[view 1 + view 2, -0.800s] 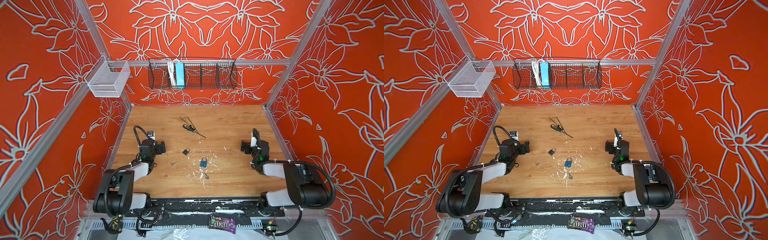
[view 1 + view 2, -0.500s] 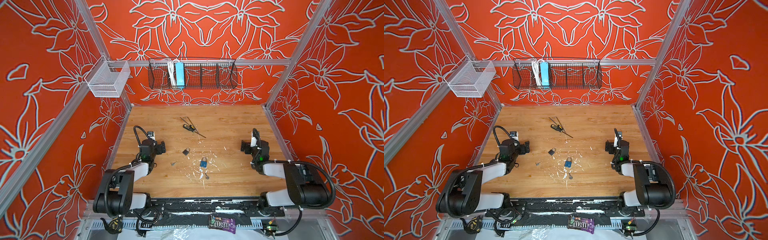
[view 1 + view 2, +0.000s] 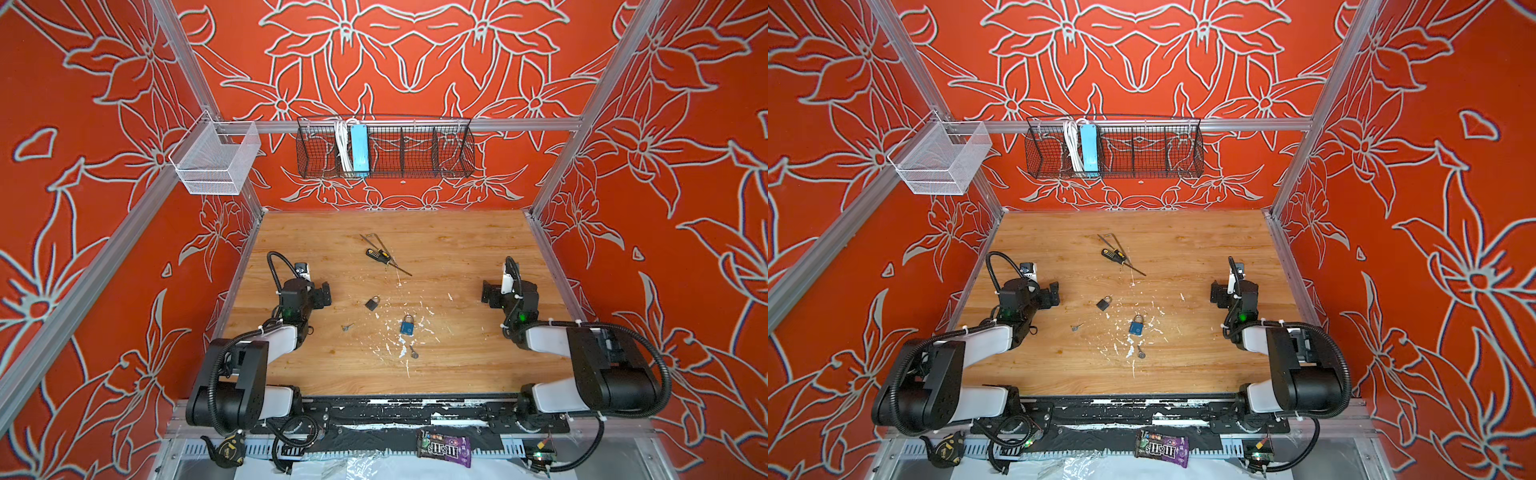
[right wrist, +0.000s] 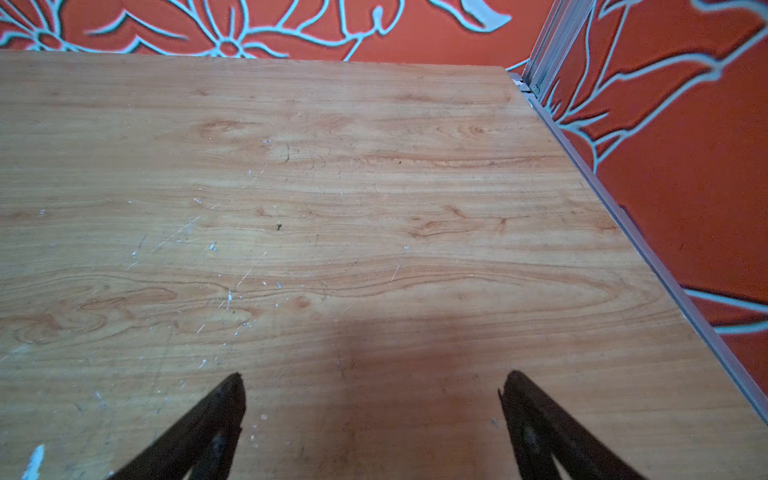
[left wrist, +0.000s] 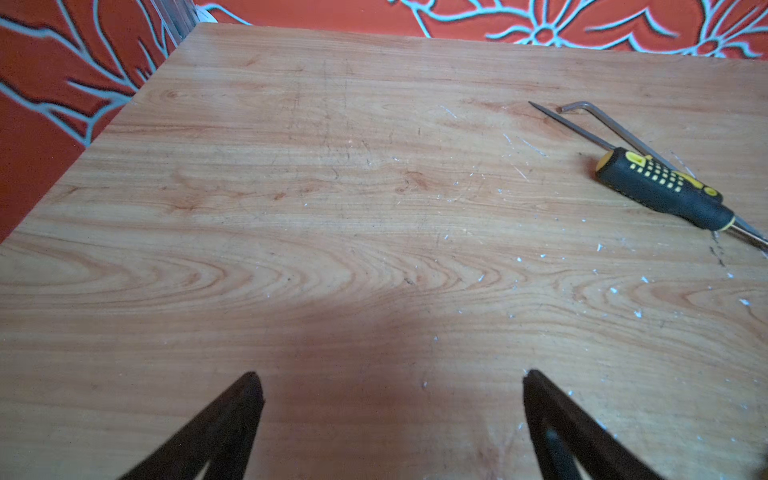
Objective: Unlock with the key
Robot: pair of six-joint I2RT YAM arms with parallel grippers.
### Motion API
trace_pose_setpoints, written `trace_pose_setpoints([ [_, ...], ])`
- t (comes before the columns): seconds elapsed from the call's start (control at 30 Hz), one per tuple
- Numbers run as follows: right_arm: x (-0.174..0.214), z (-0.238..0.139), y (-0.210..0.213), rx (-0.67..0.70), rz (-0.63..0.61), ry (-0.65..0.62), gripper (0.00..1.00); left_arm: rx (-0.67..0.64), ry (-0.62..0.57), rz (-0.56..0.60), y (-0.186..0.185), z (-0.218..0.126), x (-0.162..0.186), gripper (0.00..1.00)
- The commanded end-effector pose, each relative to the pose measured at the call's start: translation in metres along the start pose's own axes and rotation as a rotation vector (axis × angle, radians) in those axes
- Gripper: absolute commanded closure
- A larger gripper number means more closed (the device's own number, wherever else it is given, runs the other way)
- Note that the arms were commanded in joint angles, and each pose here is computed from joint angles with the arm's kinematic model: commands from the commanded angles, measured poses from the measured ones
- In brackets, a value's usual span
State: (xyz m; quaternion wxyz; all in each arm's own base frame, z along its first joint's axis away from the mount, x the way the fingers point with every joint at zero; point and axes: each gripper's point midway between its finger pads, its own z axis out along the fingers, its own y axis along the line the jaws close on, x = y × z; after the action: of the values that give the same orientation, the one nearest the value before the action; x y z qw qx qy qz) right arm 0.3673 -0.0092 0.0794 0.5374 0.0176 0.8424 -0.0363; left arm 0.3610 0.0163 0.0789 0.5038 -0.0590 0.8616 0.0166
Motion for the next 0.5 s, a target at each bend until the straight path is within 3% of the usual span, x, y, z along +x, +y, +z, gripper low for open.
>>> trace_pose_setpoints([
  [0.0,-0.0142,-0.0001,0.0047,-0.019,-0.017,-0.041,0.03,0.006,-0.011,0.006,-0.0006,0.0015,-0.0069,0.02],
  [0.47,-0.0146,-0.0003,0.0047,-0.019,-0.015,-0.043,0.02,0.006,-0.012,0.005,-0.0005,0.0012,-0.0069,0.03],
])
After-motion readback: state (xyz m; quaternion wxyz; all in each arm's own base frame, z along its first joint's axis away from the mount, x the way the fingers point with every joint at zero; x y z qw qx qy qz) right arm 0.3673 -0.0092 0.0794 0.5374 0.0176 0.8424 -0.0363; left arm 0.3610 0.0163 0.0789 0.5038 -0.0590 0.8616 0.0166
